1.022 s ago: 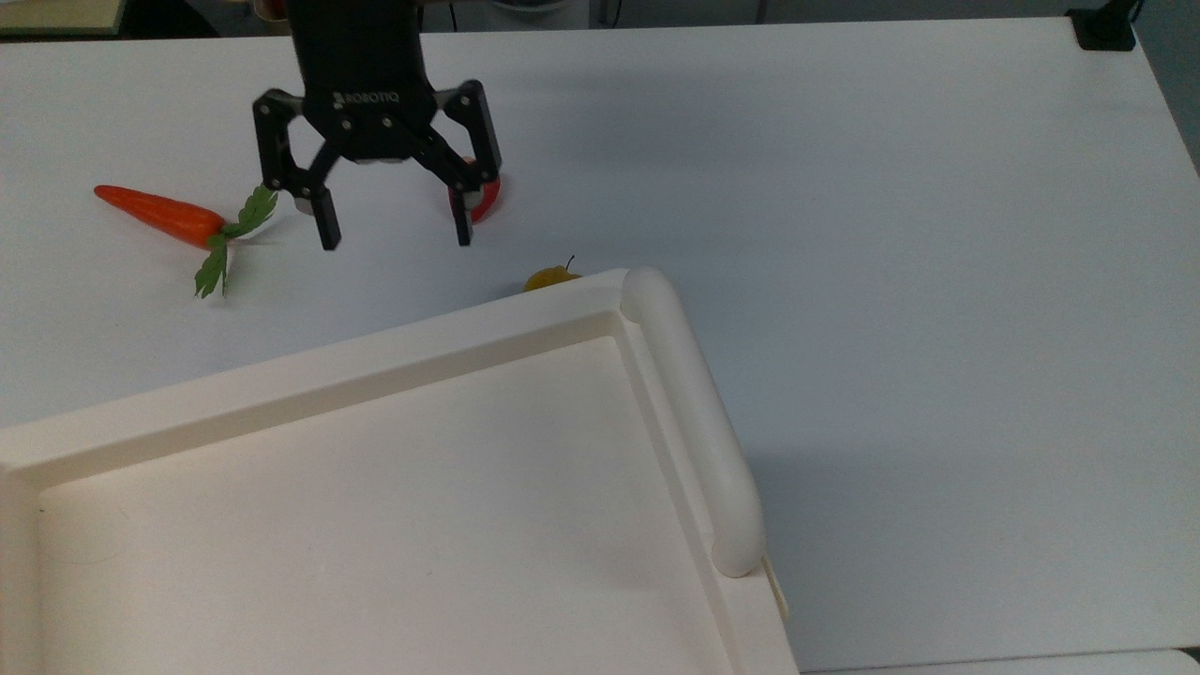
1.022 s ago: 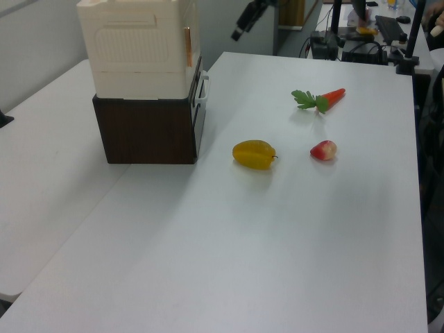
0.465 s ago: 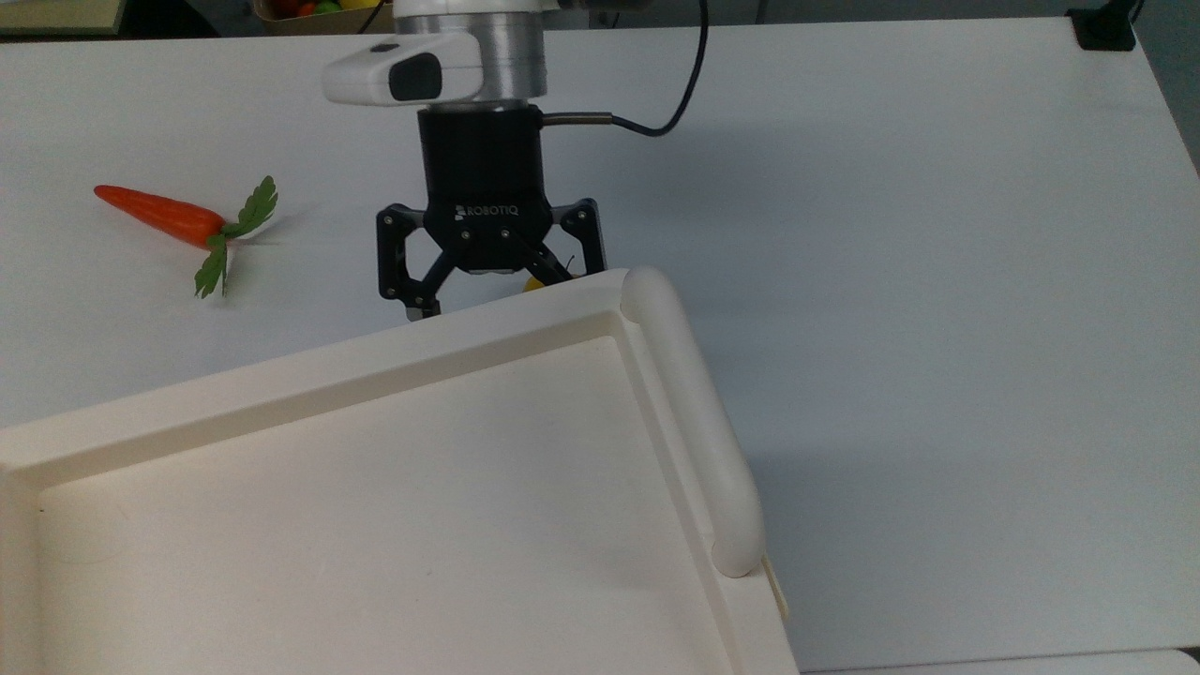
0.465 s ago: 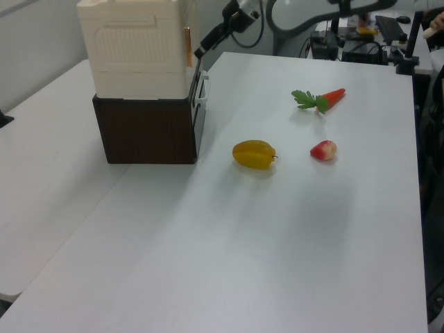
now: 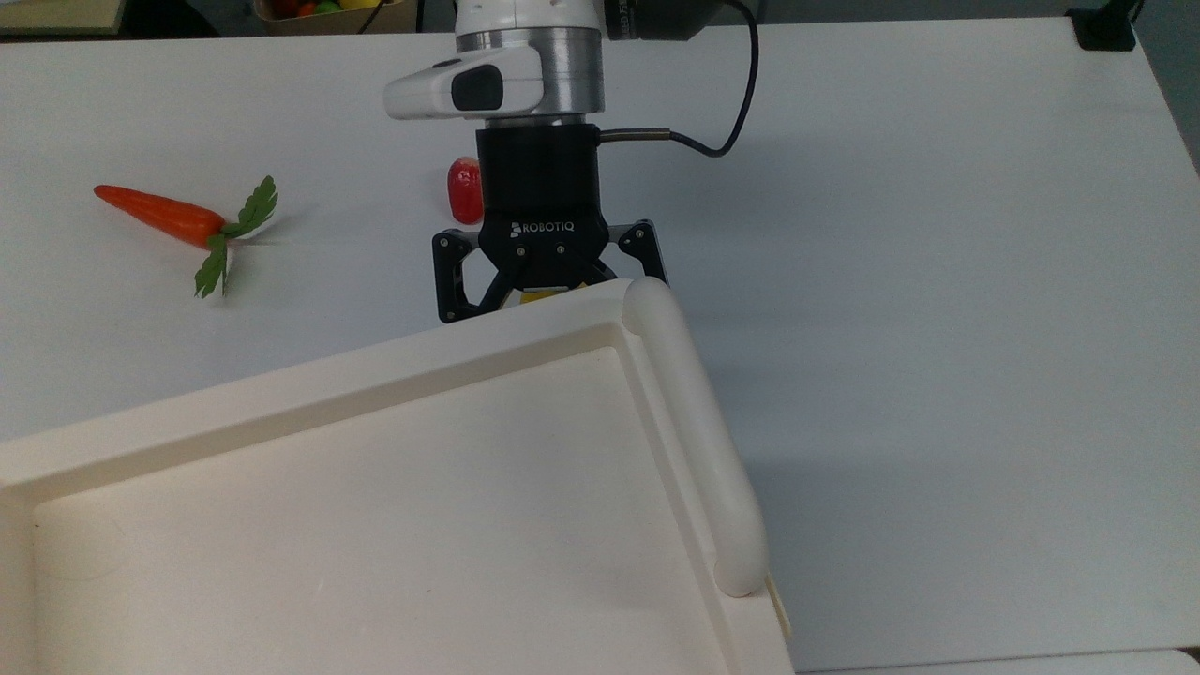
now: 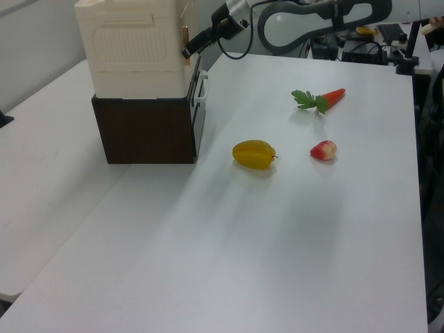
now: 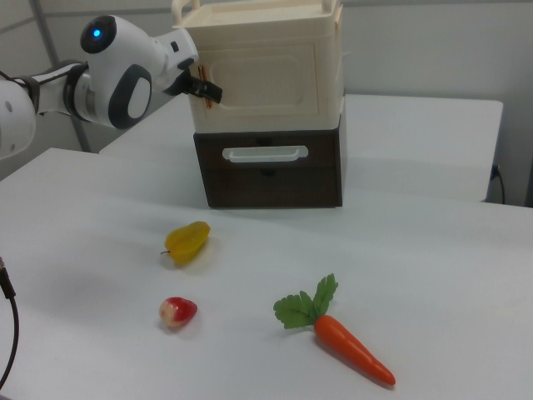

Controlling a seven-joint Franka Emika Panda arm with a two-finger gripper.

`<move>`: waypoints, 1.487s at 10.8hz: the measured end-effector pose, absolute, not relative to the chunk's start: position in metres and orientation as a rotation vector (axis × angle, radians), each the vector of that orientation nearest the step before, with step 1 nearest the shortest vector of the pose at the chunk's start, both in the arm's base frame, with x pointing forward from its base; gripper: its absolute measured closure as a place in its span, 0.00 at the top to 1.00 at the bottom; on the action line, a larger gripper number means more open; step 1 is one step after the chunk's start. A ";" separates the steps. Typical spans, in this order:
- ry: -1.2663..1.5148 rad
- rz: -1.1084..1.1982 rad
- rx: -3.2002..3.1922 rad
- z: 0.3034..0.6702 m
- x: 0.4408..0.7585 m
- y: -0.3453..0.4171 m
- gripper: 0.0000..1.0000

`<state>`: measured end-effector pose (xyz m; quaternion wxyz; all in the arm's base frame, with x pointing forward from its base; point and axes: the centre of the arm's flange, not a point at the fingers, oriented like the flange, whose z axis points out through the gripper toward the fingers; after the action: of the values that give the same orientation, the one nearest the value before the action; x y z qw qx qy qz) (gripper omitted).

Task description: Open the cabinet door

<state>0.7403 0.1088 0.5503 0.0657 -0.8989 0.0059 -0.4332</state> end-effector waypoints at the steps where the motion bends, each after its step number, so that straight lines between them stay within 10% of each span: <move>1: 0.010 -1.318 -2.704 0.555 0.741 0.112 0.84; 6: -0.020 -1.366 -2.716 0.560 0.743 0.111 0.19; 16: -0.026 -1.288 -2.756 0.563 0.721 0.105 0.19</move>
<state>0.7206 0.1055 0.5627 0.0496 -0.9048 -0.0086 -0.4228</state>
